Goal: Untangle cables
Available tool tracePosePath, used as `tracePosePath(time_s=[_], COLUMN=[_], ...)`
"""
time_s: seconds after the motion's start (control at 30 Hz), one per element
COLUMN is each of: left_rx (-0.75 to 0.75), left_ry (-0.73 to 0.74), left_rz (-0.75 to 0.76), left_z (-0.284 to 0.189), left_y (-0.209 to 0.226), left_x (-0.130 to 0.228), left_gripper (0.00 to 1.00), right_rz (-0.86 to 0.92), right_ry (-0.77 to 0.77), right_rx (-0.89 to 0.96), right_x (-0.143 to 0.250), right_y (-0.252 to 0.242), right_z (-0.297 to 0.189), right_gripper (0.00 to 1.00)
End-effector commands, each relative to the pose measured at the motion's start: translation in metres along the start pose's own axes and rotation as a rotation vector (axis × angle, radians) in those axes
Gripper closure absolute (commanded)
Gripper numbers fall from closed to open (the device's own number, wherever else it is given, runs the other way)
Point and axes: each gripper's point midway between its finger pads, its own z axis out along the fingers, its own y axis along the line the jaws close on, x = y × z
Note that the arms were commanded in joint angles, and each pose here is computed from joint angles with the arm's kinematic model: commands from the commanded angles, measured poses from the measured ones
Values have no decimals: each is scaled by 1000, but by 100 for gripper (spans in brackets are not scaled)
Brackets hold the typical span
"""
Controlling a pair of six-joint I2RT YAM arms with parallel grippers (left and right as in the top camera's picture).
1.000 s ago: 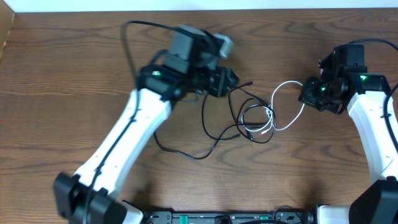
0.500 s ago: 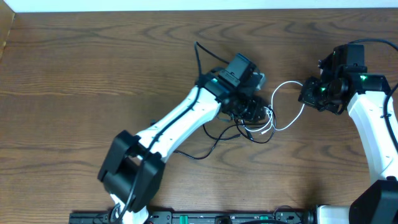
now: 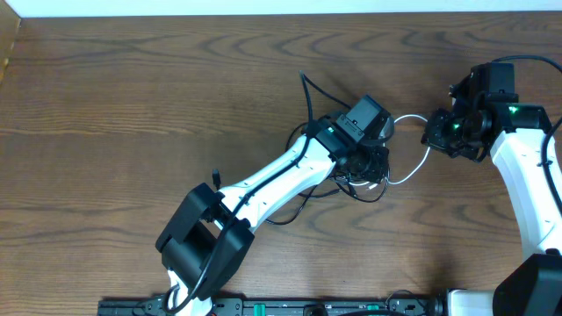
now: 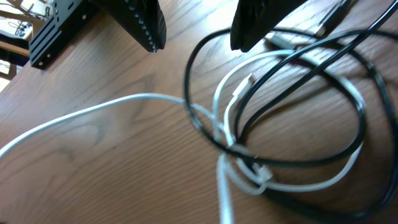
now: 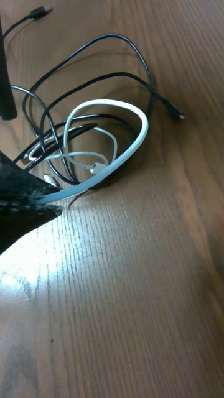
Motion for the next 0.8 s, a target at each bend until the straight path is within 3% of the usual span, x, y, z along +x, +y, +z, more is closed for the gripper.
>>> tracePosePath(time_s=[0.0,0.27,0.53,0.57,0.63,0.77], left_rx=[-9,-10,-30,-48,-96,-122], left_ry=[4,34,41,32,15,-13], left_rz=[12,32,26,26,21,-11], left_z=[18,63,74,73,72,48], left_y=[-1,4,12,15,25,37], left_x=[4,11,13,11,8,-6], left_gripper=[61,60,60,65,93,93], right_rz=[-7,-6,-6,-6,-5,-2], right_ry=[9,14,16,14,10,8], right_rx=[-2,-1,1,3,17,28], right_x=[2,4,4,4,3,3], right_y=[-1,-1,-2,-2,-5,-7], right_z=[1,1,1,1,1,1], right_gripper=[99,99,99,99,99,99])
